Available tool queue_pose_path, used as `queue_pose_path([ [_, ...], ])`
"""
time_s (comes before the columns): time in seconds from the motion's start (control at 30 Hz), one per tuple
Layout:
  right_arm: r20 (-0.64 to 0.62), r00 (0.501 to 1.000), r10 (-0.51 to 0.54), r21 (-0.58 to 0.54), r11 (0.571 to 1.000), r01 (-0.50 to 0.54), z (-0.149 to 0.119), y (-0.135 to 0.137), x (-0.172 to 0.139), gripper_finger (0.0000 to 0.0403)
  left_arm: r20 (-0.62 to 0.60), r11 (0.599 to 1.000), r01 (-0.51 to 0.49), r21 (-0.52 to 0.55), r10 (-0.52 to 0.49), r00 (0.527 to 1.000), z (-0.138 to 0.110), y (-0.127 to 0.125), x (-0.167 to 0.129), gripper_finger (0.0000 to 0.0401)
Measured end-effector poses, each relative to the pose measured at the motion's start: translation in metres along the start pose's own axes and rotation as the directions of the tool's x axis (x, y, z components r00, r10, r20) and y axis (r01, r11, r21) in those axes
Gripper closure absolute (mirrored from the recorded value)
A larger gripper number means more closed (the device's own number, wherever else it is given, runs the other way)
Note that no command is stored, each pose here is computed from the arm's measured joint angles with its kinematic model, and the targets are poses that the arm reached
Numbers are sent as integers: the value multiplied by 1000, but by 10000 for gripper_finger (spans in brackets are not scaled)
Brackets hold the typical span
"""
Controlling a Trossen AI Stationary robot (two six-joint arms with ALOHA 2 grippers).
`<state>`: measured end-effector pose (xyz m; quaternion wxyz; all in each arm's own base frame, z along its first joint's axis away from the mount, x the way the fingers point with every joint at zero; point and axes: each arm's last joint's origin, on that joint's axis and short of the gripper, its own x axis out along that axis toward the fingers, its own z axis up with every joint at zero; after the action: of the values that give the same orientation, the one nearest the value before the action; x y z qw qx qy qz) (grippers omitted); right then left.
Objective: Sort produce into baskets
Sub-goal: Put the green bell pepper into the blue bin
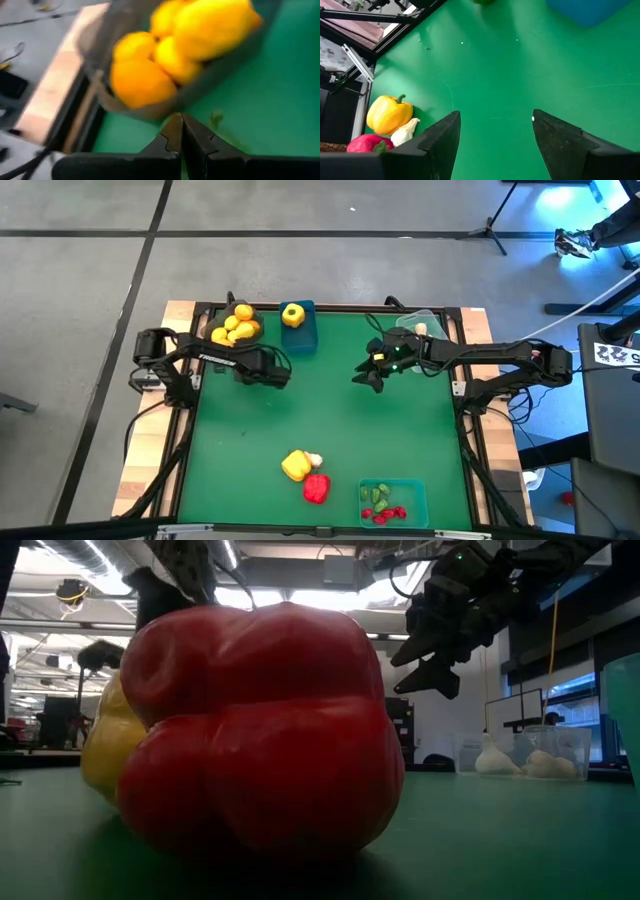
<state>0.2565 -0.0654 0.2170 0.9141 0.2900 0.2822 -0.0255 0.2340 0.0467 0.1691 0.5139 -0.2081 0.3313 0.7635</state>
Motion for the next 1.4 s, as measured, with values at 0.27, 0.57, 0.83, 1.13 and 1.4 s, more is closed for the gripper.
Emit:
queue_pose_path([
  [0.27,-1,1000,1,0,1000,-1,0,0,0,159,-152,990,135,-44,-140,978,-12,-16,1,401],
  [0.57,0,1000,0,-2,1000,0,0,0,0,159,-132,749,662,24,-654,745,-11,-61,-87,401],
  [0.83,0,1000,0,-3,1000,0,0,0,0,159,-25,946,302,121,-301,953,23,11,-127,401],
  [1.13,-18,1000,12,1,1000,-12,-1,0,0,159,-204,975,98,197,-57,977,-19,31,-92,401],
  [1.4,-22,1000,11,1,1000,-11,-2,0,0,159,-214,988,-58,145,88,973,-50,47,-69,401],
])
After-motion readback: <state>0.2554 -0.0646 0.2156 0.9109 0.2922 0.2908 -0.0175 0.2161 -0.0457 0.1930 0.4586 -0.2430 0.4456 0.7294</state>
